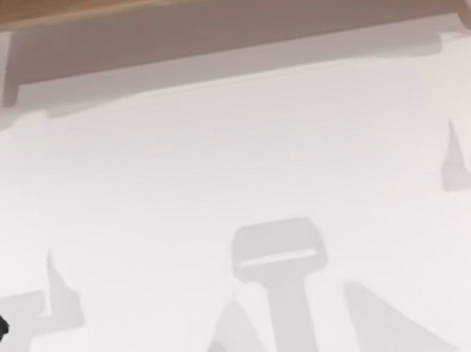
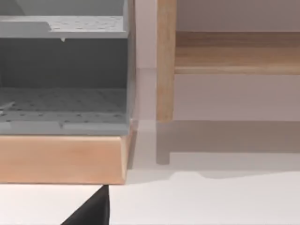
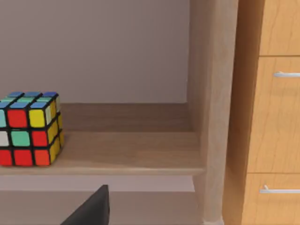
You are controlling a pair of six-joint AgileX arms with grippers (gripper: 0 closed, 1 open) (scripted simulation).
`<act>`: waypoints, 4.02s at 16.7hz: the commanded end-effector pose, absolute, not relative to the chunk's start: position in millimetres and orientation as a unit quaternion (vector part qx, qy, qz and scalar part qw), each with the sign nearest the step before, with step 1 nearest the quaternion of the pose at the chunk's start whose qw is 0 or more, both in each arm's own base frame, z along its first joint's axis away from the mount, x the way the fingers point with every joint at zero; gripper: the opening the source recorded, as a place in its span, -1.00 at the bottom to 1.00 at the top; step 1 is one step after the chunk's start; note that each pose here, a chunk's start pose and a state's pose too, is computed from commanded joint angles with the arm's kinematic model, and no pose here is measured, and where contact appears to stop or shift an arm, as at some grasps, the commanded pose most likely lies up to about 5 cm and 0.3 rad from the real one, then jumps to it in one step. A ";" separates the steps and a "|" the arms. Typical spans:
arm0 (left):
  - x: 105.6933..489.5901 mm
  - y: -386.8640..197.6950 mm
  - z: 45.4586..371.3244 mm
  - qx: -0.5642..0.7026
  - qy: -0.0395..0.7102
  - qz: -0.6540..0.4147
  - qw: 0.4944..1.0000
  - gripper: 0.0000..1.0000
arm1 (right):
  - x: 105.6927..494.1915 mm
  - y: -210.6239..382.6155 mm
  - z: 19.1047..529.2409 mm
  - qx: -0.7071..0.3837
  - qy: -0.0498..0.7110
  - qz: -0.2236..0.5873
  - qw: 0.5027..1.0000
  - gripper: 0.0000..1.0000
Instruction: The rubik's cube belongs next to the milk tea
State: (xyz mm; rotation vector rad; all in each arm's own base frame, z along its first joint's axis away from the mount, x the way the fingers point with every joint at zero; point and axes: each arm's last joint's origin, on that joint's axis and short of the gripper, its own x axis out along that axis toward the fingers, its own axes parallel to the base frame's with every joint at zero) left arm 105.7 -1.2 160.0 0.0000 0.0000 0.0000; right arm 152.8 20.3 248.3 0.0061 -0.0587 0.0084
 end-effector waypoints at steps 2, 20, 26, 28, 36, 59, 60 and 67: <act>105.7 -1.2 160.0 0.000 0.000 0.000 1.000 1.00 | 187.2 32.8 259.6 -0.001 -0.012 -0.005 1.000 1.00; 105.7 -1.2 160.0 0.000 0.000 0.000 1.000 1.00 | 381.5 205.1 158.6 0.000 0.000 -0.005 1.000 1.00; 105.7 -1.2 160.0 0.000 0.000 0.000 1.000 1.00 | 385.2 203.6 158.5 -0.001 0.001 -0.006 1.000 1.00; 105.7 -1.2 160.0 0.000 0.000 0.000 1.000 1.00 | 396.0 204.9 158.8 0.000 0.000 -0.005 1.000 1.00; 105.7 -1.2 160.0 0.000 0.000 0.000 1.000 1.00 | 441.5 204.5 158.6 0.000 0.000 -0.005 1.000 1.00; 105.7 -1.2 160.0 0.000 0.000 0.000 1.000 1.00 | 441.5 204.5 158.6 0.000 0.000 -0.005 1.000 -1.00; 105.7 -1.2 160.0 0.000 0.000 0.000 1.000 1.00 | 441.5 204.5 158.6 0.000 0.000 -0.005 1.000 -1.00; 105.7 -1.2 160.0 0.000 0.000 0.000 1.000 1.00 | 440.7 205.8 169.4 0.001 -0.001 -0.003 1.000 -1.00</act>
